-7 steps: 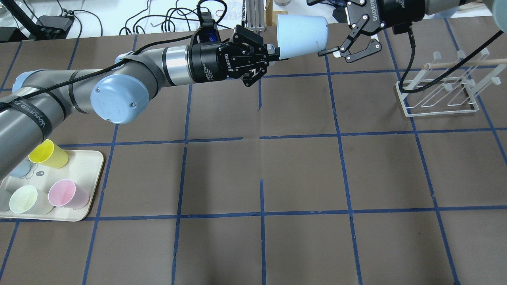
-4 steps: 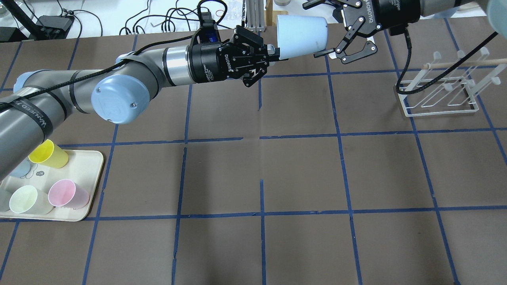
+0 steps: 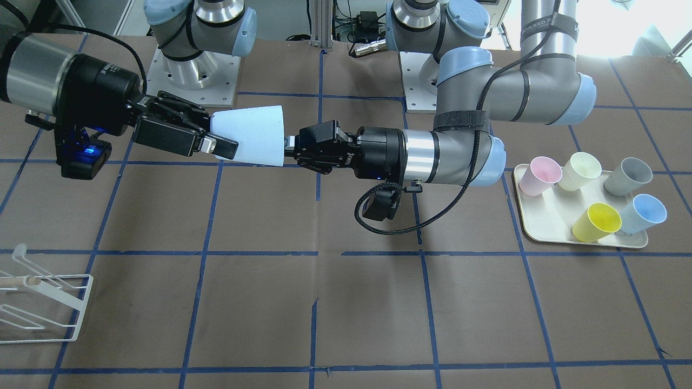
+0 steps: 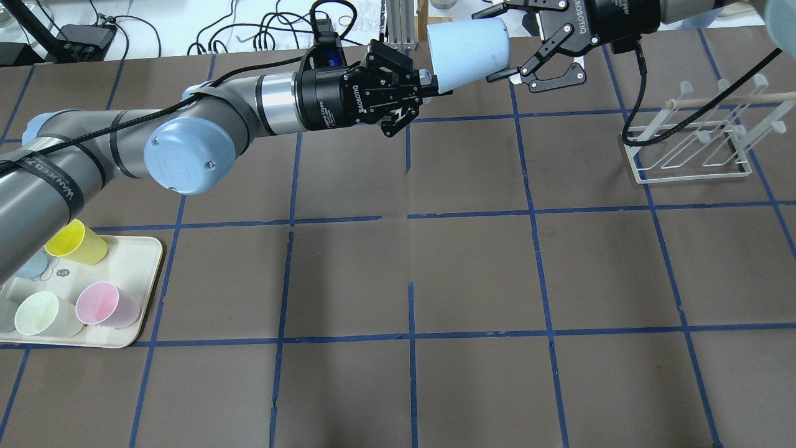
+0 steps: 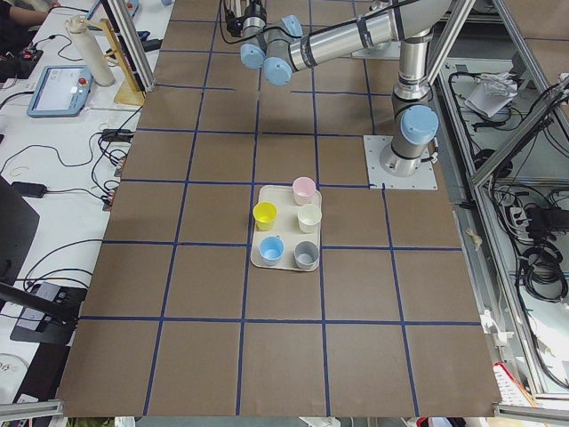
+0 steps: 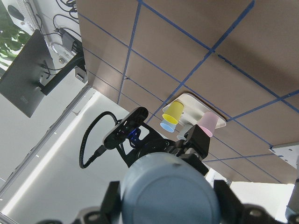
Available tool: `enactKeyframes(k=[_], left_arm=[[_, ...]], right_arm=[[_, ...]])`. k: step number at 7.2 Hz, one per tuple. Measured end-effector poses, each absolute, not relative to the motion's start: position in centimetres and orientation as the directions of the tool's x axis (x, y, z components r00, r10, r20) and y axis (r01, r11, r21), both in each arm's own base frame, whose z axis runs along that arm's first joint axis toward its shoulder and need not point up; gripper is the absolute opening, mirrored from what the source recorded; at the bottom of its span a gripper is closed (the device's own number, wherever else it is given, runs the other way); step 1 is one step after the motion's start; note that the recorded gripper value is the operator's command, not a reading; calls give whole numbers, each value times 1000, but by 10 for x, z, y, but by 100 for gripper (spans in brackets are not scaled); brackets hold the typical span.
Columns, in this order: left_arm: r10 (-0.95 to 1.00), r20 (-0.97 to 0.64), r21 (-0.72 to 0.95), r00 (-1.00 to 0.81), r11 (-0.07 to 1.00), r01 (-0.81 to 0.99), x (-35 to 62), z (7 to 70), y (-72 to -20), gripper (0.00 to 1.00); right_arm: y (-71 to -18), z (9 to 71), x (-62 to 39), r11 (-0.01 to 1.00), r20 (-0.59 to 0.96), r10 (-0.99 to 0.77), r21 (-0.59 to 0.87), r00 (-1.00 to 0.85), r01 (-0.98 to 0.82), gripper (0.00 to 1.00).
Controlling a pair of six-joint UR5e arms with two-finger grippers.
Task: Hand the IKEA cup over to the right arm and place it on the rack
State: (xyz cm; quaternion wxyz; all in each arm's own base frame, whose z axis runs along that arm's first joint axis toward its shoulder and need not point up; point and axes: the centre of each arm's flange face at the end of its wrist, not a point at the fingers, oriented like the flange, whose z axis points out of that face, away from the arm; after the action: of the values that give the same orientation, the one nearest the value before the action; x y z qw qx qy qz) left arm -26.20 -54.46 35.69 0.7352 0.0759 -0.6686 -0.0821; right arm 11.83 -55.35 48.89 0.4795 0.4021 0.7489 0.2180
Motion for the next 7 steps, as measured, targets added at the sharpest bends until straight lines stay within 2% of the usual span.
enactKeyframes(k=[2, 4, 7], left_arm=[[-239, 966, 238, 94, 971, 18, -260, 361, -545, 89], [-255, 963, 257, 86, 966, -12, -239, 364, -554, 100], [-295, 944, 282, -147, 954, -103, -148, 340, -577, 100]], right_arm=[[-554, 489, 117, 585, -541, 809, 703, -231, 404, 33], [-555, 490, 115, 597, -550, 800, 690, -240, 410, 33], [-568, 488, 105, 656, -576, 750, 585, -326, 477, 32]])
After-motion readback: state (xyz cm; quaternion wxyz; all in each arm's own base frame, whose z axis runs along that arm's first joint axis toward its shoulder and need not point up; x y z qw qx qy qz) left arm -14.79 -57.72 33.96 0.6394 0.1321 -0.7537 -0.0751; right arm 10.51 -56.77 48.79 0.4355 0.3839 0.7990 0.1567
